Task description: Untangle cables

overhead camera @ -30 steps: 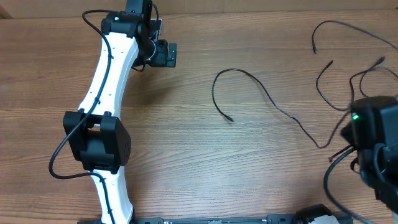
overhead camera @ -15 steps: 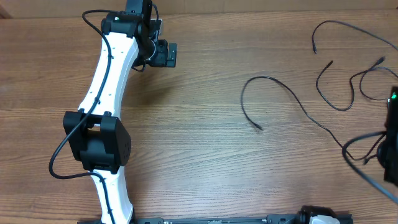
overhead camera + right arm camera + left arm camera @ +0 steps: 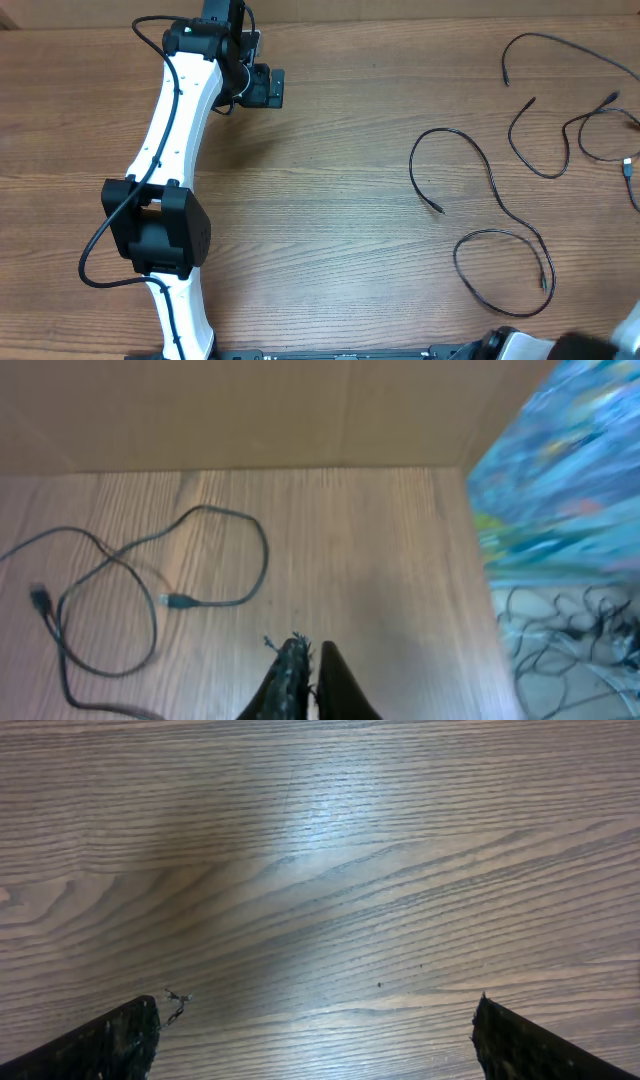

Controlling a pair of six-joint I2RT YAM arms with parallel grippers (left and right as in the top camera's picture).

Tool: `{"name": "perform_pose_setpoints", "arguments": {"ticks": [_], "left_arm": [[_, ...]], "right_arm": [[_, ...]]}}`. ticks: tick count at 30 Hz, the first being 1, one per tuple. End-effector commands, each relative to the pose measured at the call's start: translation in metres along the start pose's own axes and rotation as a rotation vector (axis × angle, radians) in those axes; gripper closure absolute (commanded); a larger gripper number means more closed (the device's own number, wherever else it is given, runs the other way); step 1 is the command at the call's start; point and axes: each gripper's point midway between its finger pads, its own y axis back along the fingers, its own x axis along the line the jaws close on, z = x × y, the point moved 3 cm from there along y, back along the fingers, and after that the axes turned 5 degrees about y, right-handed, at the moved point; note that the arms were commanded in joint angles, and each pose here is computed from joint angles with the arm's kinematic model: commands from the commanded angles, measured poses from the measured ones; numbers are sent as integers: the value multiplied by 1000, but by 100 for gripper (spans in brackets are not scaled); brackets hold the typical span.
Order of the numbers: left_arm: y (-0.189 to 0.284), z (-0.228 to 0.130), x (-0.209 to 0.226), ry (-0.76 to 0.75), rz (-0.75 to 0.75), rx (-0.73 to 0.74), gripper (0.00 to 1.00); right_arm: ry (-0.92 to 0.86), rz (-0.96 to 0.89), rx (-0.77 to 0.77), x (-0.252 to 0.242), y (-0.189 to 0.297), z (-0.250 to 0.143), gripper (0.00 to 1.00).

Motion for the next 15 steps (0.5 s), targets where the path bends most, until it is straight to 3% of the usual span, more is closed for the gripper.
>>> {"name": "perform_pose_setpoints", "arguments": {"ticks": [1, 6, 8, 11, 13, 15], "left_arm": [[3, -1, -5, 2, 0, -7, 0], [3, -1, -5, 2, 0, -7, 1], [3, -1, -5, 2, 0, -7, 1], [3, -1, -5, 2, 0, -7, 0], [3, -1, -5, 2, 0, -7, 0], [3, -1, -5, 2, 0, -7, 1]], "right_arm": [[80, 84, 155, 20, -35, -9, 96], [275, 243, 334, 44, -52, -35, 96], [368, 329, 379, 54, -50, -45, 91], [532, 506, 485, 67, -38, -68, 45], [594, 548, 528, 67, -36, -78, 30], [615, 546, 552, 65, -37, -85, 25]]}}
